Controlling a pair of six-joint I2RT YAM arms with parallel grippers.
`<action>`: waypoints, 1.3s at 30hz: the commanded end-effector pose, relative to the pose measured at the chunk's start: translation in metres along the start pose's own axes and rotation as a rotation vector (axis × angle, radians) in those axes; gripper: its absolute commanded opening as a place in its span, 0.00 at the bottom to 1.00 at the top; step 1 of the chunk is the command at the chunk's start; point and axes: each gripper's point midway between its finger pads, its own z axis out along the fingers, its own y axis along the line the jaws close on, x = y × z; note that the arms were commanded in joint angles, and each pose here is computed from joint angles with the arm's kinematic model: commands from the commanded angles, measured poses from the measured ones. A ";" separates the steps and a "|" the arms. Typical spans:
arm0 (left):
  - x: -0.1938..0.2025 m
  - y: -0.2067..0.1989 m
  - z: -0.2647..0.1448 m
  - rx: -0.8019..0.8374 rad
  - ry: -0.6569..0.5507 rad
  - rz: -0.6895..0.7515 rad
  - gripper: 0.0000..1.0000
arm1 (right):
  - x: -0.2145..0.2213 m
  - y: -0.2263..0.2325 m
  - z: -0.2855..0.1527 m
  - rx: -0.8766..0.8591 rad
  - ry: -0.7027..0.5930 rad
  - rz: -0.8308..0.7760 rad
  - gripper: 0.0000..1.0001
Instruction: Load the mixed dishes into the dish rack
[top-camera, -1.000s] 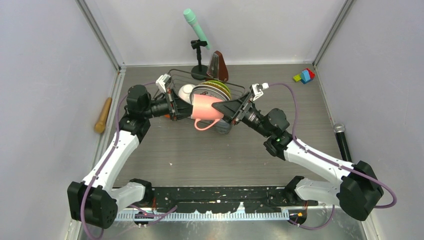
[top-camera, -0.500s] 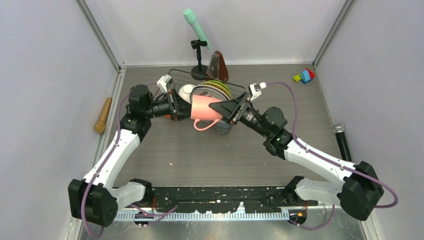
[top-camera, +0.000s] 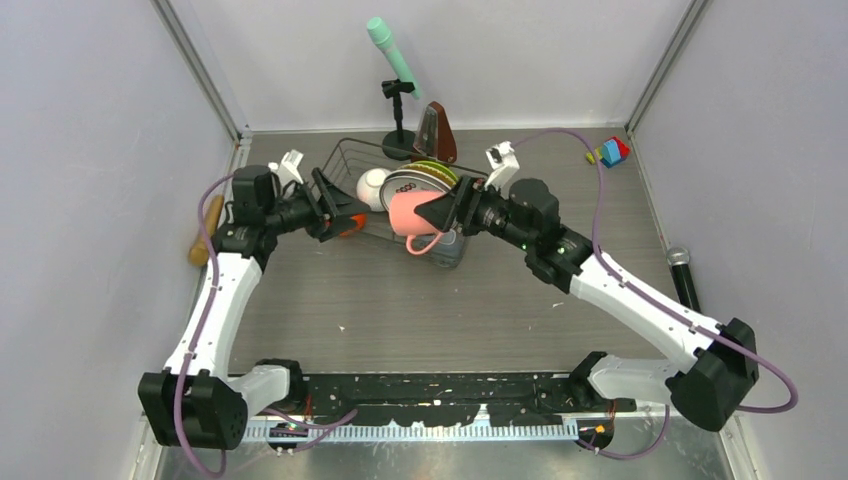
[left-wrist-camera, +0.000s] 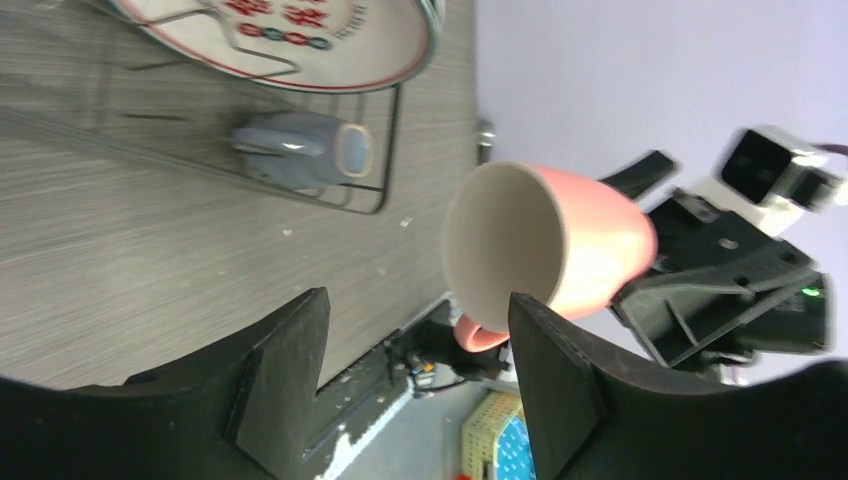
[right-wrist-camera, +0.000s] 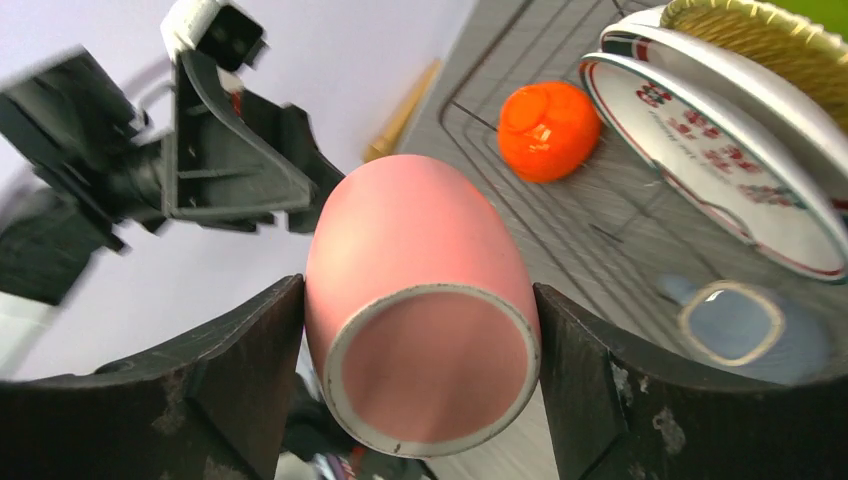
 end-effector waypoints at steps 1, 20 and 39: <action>-0.013 0.035 -0.020 -0.203 -0.066 0.082 0.72 | -0.021 0.022 0.012 -0.066 0.064 -0.398 0.00; -0.035 0.094 -0.085 -0.590 -0.365 0.167 0.97 | -0.017 0.022 0.118 -0.348 0.359 -1.137 0.00; -0.027 0.101 -0.087 -0.598 -0.372 0.156 0.93 | 0.028 -0.017 0.181 -0.310 0.462 -1.294 0.00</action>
